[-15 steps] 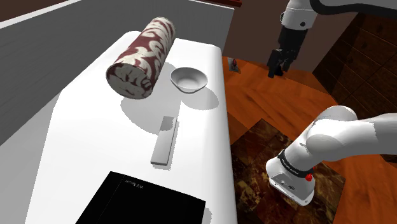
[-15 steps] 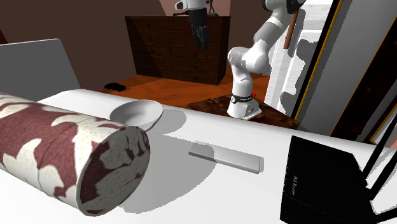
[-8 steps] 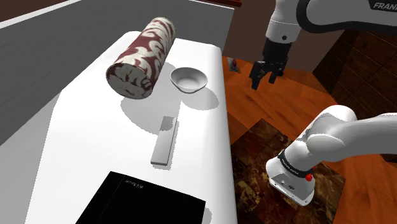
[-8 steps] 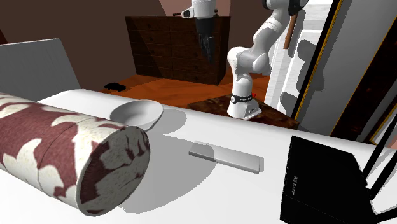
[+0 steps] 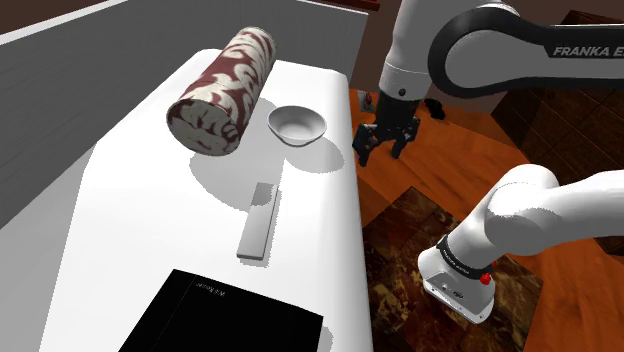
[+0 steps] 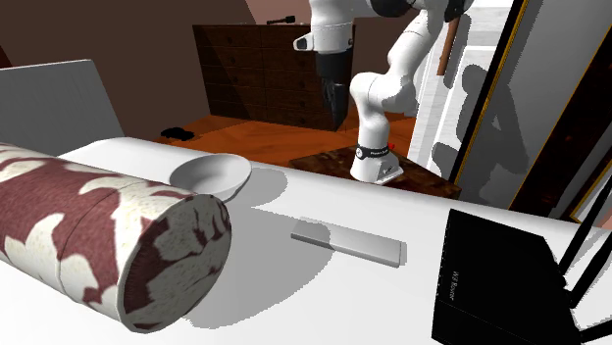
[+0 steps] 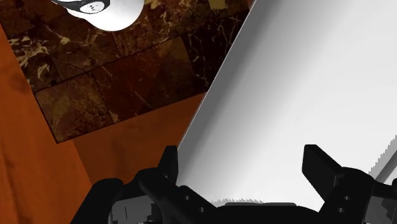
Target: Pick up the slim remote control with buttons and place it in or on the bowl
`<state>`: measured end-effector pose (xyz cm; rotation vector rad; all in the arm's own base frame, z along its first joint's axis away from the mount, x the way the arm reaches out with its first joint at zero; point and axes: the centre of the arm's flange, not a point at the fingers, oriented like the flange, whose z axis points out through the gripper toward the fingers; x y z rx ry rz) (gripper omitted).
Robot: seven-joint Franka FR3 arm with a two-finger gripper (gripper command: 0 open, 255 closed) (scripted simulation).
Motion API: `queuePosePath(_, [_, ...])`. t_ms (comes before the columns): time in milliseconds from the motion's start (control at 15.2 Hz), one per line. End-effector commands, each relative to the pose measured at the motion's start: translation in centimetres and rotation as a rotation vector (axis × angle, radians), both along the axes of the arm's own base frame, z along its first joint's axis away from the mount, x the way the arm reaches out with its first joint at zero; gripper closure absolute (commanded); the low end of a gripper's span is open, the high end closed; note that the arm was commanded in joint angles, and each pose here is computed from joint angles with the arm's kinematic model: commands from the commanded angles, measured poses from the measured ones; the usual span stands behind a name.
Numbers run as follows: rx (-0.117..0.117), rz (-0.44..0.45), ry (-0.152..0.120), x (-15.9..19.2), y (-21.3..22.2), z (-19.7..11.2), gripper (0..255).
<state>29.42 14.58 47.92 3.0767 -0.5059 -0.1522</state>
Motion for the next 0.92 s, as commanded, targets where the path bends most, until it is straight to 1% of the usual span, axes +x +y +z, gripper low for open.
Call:
queuePosePath(0, [0.002, -0.030, -0.010, 0.7, 2.4, -1.0, 0])
queuePosePath(396, [0.004, -0.112, -0.036, 2.7, 9.2, -4.1, 0])
queuePosePath(858, [0.006, -0.208, -0.068, 5.7, 16.8, -7.5, 0])
